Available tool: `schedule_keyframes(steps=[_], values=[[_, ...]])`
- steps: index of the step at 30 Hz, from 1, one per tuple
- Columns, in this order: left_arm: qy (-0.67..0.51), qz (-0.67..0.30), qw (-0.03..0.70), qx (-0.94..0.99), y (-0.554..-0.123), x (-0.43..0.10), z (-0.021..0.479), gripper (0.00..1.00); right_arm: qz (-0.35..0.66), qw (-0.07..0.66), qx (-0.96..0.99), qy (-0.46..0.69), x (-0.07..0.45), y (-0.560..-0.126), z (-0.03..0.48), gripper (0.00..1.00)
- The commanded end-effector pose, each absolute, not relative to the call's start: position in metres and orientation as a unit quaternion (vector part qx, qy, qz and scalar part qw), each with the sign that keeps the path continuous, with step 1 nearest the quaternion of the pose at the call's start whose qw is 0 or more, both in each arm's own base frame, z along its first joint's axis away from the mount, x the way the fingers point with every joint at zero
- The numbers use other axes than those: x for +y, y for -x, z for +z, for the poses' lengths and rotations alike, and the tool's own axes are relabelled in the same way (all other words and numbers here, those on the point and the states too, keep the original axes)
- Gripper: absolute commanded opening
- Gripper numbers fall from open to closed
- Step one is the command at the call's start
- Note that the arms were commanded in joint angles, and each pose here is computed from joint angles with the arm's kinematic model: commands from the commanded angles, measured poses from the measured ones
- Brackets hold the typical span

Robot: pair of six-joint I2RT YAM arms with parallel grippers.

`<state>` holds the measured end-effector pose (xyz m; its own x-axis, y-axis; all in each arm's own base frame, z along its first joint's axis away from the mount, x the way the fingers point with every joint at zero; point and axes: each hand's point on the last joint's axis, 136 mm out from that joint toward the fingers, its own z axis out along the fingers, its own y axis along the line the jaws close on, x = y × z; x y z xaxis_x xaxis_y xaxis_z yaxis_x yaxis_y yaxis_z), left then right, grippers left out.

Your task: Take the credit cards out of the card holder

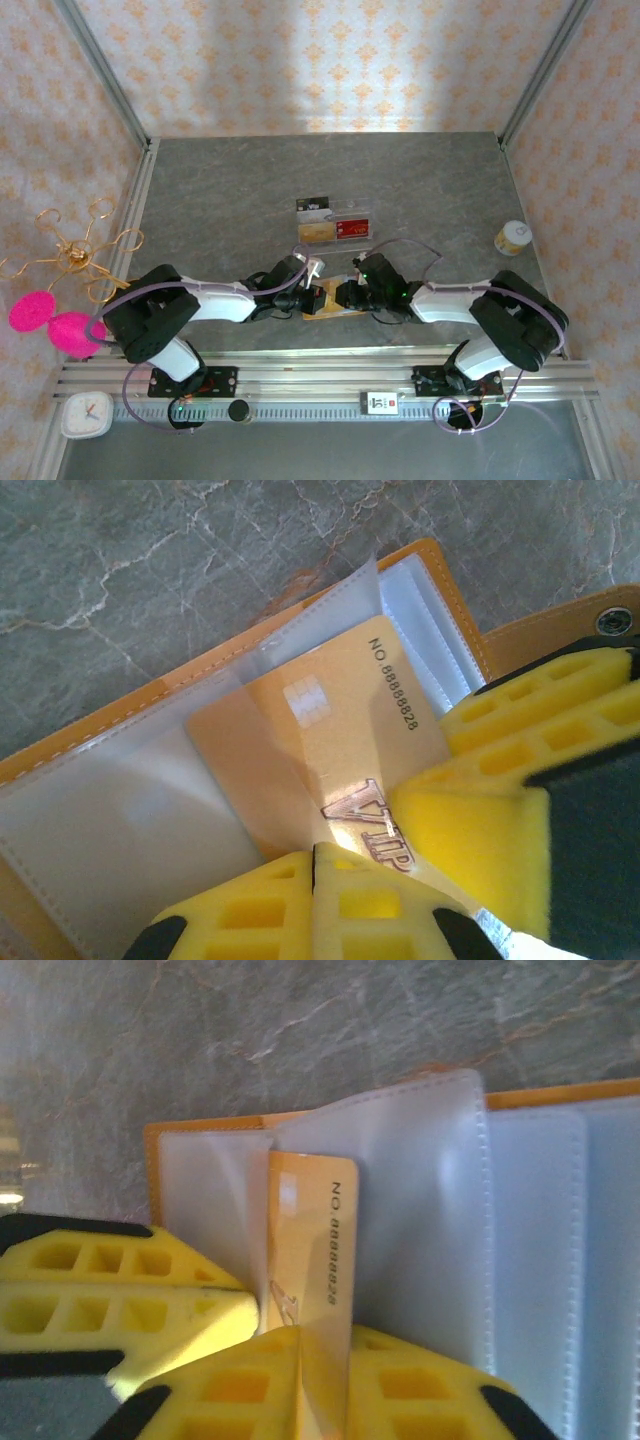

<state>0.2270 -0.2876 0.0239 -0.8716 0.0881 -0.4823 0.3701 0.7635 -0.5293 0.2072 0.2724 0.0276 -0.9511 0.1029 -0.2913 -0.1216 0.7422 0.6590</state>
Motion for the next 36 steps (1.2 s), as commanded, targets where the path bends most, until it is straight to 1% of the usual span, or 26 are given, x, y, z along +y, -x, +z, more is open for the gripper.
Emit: schedule_keyframes(steps=[1,3,5,8,11,12,15,17,20,23,24,28,30,32,33,36], values=[[-0.131,-0.288,0.184,0.931,-0.214,-0.271,-0.002,0.0,0.345,0.156,0.926,0.0,0.269,-0.21,0.023,0.06],[-0.126,-0.291,0.19,0.929,-0.216,-0.268,0.002,0.0,0.335,0.168,0.927,-0.005,0.261,-0.212,0.026,0.0],[-0.124,-0.295,0.193,0.927,-0.218,-0.266,0.004,0.0,0.32,0.18,0.93,-0.006,0.249,-0.214,0.028,0.0],[-0.129,-0.303,0.197,0.924,-0.221,-0.267,0.01,0.0,0.303,0.224,0.926,0.005,0.233,-0.222,0.047,0.0],[-0.126,-0.324,0.222,0.911,-0.232,-0.272,0.031,0.0,0.293,0.28,0.913,0.041,0.228,-0.233,0.076,0.0],[-0.121,-0.336,0.235,0.904,-0.237,-0.273,0.043,0.0,0.301,0.304,0.902,0.062,0.232,-0.236,0.094,0.0],[-0.106,-0.373,0.269,0.882,-0.248,-0.278,0.08,0.1,0.3,0.348,0.879,0.127,0.241,-0.244,0.128,0.0],[-0.101,-0.382,0.293,0.871,-0.252,-0.276,0.102,0.17,0.259,0.38,0.88,0.116,0.233,-0.262,0.142,0.0],[-0.092,-0.357,0.315,0.874,-0.256,-0.259,0.117,0.25,0.205,0.411,0.879,0.132,0.23,-0.284,0.158,0.0],[-0.076,-0.318,0.338,0.883,-0.258,-0.236,0.123,0.27,0.129,0.43,0.882,0.143,0.223,-0.308,0.163,0.0],[-0.066,-0.305,0.347,0.884,-0.259,-0.228,0.125,0.28,0.119,0.44,0.876,0.156,0.224,-0.312,0.168,0.0],[-0.027,-0.294,0.387,0.874,-0.259,-0.201,0.136,0.38,0.161,0.439,0.845,0.26,0.255,-0.303,0.174,0.0],[-0.013,-0.299,0.397,0.868,-0.259,-0.192,0.14,0.38,0.147,0.449,0.836,0.279,0.258,-0.309,0.18,0.0],[-0.006,-0.304,0.399,0.865,-0.257,-0.186,0.141,0.38,0.083,0.485,0.846,0.207,0.233,-0.339,0.193,0.0],[-0.004,-0.304,0.398,0.866,-0.256,-0.183,0.141,0.38,0.063,0.482,0.857,0.171,0.217,-0.353,0.196,0.0],[-0.005,-0.307,0.398,0.864,-0.253,-0.18,0.141,0.38,0.028,0.501,0.861,0.09,0.183,-0.365,0.208,0.0]])
